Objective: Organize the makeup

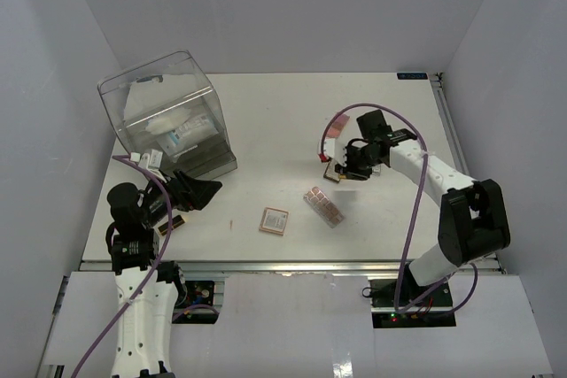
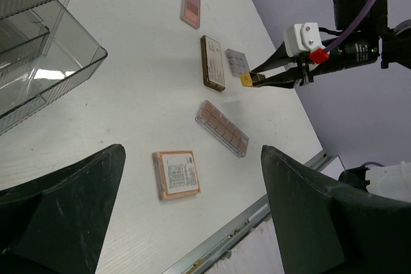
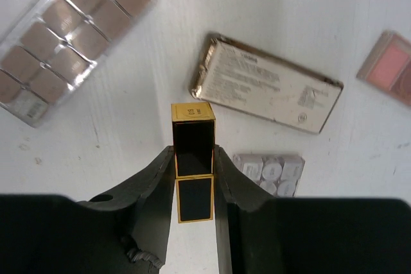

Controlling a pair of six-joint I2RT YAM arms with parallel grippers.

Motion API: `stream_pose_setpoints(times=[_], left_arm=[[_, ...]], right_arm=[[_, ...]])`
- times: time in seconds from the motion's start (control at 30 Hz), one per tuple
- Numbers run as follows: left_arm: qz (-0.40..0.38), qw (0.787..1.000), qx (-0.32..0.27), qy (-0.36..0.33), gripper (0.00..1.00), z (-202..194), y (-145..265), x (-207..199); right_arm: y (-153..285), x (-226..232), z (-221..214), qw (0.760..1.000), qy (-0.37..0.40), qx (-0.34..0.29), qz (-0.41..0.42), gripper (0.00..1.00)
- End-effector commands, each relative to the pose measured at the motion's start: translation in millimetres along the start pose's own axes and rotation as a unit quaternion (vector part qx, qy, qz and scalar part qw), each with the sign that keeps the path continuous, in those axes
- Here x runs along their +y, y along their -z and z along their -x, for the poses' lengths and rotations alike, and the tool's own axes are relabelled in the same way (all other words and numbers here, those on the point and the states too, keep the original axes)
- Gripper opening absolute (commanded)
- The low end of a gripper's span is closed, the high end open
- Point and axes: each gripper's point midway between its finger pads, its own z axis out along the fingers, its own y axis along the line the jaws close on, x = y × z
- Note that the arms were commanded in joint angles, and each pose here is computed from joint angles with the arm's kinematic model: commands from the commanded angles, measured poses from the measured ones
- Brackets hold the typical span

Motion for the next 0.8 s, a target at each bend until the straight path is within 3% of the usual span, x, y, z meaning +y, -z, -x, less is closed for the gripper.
stream_pose_setpoints(times=[0.0, 0.33, 0.5, 0.77], left_arm=[[0.008, 1.000, -0.004, -0.009, 0.98, 2.9, -0.2, 1.9], [0.126, 0.991, -0.050, 0.015, 0.98, 20.0, 8.1, 35.3], [0.264, 0.957, -0.111, 0.056, 0.98, 37.9, 32.6, 70.1], [0.384, 0.901, -0.183, 0.087, 0.92, 57.8, 72.3, 91.6]], right_arm=[[2.4, 12.6, 74.9, 0.995, 0.085, -0.049, 0.010, 0.24], [-0.4, -8.1, 249.6, 0.963, 0.245, -0.113, -0.013, 0.21], [-9.4, -8.5, 332.3, 0.939, 0.302, -0.157, -0.050, 0.21], [-47.1, 9.0, 390.5, 0.918, 0.337, -0.185, -0.094, 0.25]])
